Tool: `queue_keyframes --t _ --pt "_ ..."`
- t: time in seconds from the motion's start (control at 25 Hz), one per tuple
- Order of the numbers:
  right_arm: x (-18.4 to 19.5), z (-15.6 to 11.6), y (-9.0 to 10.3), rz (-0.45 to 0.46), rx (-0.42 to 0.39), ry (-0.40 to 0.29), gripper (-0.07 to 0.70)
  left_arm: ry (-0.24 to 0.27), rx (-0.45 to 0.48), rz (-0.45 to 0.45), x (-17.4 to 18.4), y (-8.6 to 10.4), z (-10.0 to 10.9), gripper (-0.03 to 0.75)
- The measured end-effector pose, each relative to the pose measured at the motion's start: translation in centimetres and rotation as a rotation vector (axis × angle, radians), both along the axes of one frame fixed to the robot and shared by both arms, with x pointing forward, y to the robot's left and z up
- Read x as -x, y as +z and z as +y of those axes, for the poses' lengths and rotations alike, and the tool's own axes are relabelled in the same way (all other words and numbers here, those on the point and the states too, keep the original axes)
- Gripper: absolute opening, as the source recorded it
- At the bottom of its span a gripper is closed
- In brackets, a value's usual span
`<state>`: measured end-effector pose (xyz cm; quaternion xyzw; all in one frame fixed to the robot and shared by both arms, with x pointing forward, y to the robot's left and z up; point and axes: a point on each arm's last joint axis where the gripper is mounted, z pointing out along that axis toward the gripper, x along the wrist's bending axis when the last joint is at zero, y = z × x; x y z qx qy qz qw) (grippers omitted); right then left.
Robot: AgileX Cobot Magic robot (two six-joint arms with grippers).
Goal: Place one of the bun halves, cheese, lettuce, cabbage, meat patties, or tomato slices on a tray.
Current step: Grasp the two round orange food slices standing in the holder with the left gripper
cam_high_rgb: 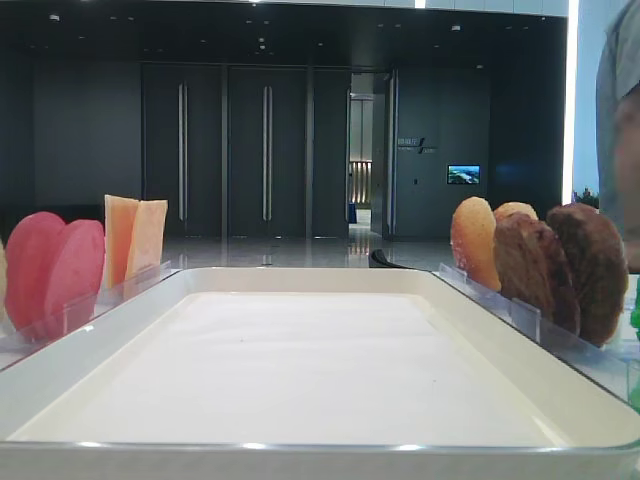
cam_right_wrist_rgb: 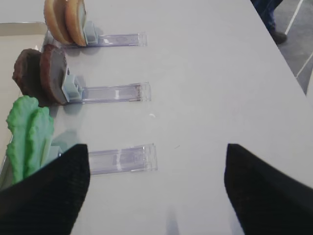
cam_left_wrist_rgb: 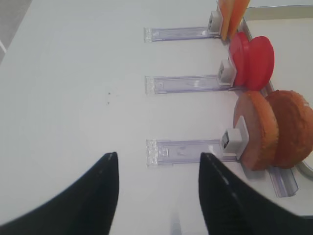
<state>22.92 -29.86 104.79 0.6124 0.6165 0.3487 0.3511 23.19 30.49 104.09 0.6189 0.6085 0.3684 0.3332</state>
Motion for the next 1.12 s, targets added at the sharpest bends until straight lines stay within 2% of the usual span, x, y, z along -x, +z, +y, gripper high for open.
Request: queue_keyframes --t 0.12,0.32,0.56,0.92,1.12 --pt "0.0 0.0 0.0 0.0 0.0 0.0 0.547 0.0 0.0 0.005 -0.1 0.0 0.0 0.4" --pt "0.0 0.0 0.0 0.0 0.0 0.0 0.547 0.002 -0.003 0.063 -0.7 0.1 0.0 0.4" --pt "0.0 0.0 0.0 0.0 0.0 0.0 0.547 0.013 0.012 0.103 -1.1 1.6 0.0 0.4" --pt "0.0 0.0 0.0 0.0 0.0 0.0 0.547 0.053 0.057 0.264 -2.3 2.8 0.0 0.4" --pt "0.0 0.0 0.0 0.0 0.0 0.0 0.547 0.074 0.082 0.345 -4.1 3.8 0.0 0.4"
